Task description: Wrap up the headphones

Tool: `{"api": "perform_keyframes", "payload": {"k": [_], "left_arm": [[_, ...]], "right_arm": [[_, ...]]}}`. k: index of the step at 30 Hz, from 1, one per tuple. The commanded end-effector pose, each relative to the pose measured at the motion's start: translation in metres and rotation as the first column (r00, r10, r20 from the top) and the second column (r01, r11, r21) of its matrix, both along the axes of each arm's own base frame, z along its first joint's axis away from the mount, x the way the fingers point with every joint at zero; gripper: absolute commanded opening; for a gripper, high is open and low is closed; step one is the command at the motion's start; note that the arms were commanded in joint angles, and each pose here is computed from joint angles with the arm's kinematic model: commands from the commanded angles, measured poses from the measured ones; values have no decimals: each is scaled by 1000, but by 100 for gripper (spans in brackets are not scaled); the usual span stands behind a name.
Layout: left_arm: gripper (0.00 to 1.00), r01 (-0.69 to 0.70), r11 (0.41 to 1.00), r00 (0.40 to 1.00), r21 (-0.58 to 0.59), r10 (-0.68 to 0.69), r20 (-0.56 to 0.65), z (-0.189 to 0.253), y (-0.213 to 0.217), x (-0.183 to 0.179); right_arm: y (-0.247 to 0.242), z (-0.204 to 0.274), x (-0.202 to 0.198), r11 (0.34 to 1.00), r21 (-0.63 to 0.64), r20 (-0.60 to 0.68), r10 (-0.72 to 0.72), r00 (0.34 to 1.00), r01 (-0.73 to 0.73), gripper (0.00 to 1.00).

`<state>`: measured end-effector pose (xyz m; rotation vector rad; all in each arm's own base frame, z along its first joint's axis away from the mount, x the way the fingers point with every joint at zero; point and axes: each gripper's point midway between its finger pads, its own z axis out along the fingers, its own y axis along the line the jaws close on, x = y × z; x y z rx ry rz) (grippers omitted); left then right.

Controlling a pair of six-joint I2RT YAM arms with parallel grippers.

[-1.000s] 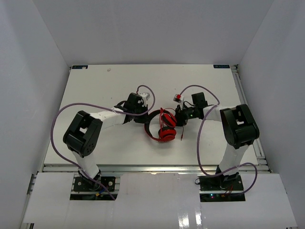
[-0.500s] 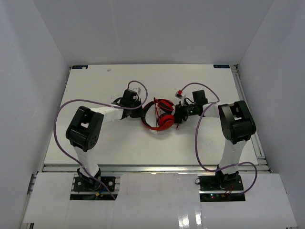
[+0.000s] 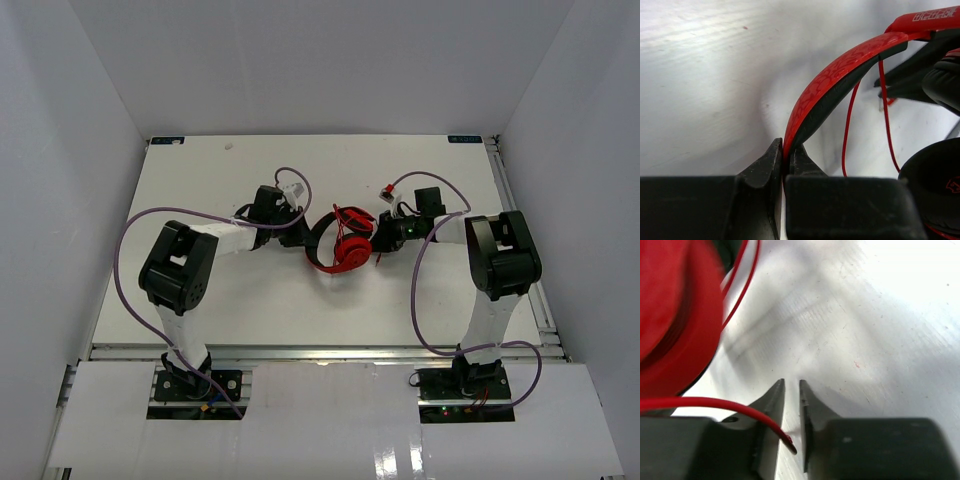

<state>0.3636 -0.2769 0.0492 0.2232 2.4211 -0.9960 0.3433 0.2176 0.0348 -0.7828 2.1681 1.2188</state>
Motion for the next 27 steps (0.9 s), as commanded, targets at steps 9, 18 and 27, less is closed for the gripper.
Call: {"api": "perform_keyframes", "payload": {"k": [9,18,27], "left_arm": [[0,344,939,937,-10,-343,61,15,0,-53],[0,366,930,925,-26,-361,119,40,-6,-48],[0,199,969,957,-147,-159,243,105,-17,-5]], "right_arm": [[3,74,43,1000,24,207,1,978,-6,8],[5,58,54,1000,-17,128,-7,992,9,8],[7,15,9,999,36,-54,32,998,-30,8]]}}
